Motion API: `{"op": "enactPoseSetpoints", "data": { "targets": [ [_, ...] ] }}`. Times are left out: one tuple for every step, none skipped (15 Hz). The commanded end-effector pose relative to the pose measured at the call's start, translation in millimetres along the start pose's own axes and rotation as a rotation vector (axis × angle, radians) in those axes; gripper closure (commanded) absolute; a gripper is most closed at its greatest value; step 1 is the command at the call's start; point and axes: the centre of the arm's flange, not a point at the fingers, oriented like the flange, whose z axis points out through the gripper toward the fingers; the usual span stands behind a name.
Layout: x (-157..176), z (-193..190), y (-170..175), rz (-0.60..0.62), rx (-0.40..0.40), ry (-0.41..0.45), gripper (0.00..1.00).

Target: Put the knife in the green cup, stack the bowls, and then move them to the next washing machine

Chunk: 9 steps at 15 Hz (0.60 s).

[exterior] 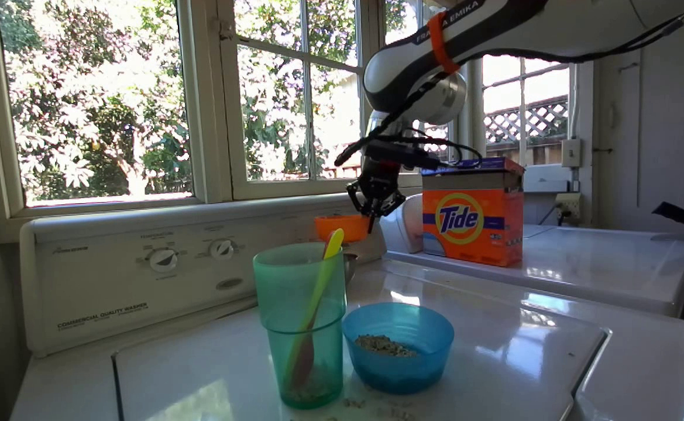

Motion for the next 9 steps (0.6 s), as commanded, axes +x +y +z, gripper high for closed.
{"op": "enactPoseSetpoints", "data": {
  "targets": [
    [-28.0,-21.4,-22.3,-0.078,0.068,-0.046,0.99],
    [-30.7,-22.9,-29.4,-0.093,0.068,-0.038,0.99],
    [-31.5,-19.2,-35.7,-0.100,0.063,-0.038,0.99],
    [-32.1,-16.4,-40.5,-0.102,0.056,-0.037,0.99],
    [-32.3,-10.2,-44.5,-0.099,0.049,-0.040,0.99],
    [-33.3,-7.2,-46.5,-0.096,0.049,-0.053,0.99],
    [-27.7,-14.2,-46.6,-0.093,0.064,-0.024,0.96],
    [-29.5,-10.5,-48.0,-0.096,0.062,-0.029,0.96],
    [-30.2,-8.1,-48.4,-0.097,0.061,-0.032,0.96]
  ]
}}
